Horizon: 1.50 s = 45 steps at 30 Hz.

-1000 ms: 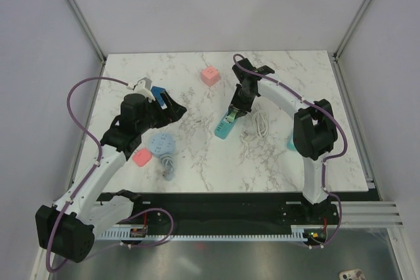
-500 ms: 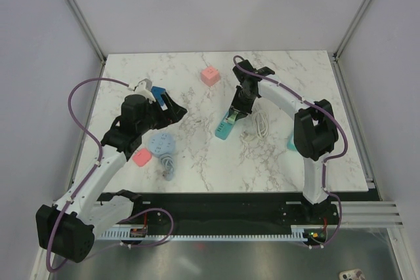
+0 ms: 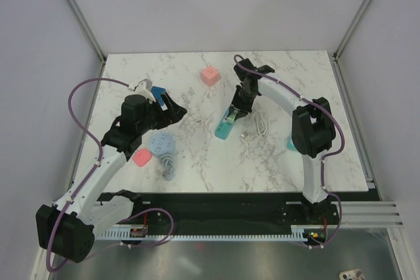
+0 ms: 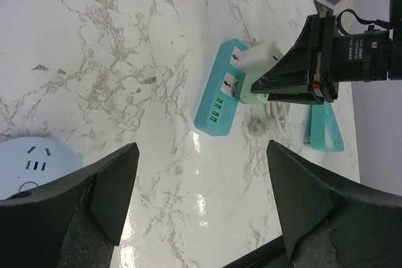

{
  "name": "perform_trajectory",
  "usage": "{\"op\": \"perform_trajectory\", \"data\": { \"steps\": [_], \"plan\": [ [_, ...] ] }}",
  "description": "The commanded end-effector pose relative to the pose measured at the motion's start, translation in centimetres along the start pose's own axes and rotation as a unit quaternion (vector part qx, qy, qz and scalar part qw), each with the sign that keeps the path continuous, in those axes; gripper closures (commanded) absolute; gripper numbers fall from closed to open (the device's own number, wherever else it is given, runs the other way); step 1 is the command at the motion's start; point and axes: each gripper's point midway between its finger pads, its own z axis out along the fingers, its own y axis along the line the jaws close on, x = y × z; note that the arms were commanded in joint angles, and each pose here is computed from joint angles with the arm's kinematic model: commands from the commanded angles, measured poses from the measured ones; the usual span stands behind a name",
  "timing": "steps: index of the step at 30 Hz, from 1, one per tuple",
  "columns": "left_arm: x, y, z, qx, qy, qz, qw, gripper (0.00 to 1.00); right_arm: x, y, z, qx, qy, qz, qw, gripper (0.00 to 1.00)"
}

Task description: Insert the plug

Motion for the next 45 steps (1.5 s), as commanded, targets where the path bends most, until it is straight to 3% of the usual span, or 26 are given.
{"op": "perform_trajectory", "data": {
  "steps": [1,14,27,45],
  "plan": [
    [-0.8,-0.2,-0.2,0.006,-0.018,0.015,1.000,0.10,0.1,-1.9,3.9,0.043,0.015,-0.008,0.999,1.00],
    [-0.7,-0.4,-0.3,0.010,-0.016,0.015,1.000,0.10,0.5,-3.4,6.1,0.084,0.025,-0.015,0.996,1.00],
    [-1.0,-1.0,-0.8,0.024,-0.020,0.017,0.999,0.10,1.3,-2.8,6.9,0.136,-0.005,-0.048,0.990,1.00],
    [-1.2,-0.9,-0.9,0.016,-0.019,0.027,0.999,0.10,3.3,-4.1,11.4,0.132,0.046,-0.058,0.988,1.00]
  ]
}}
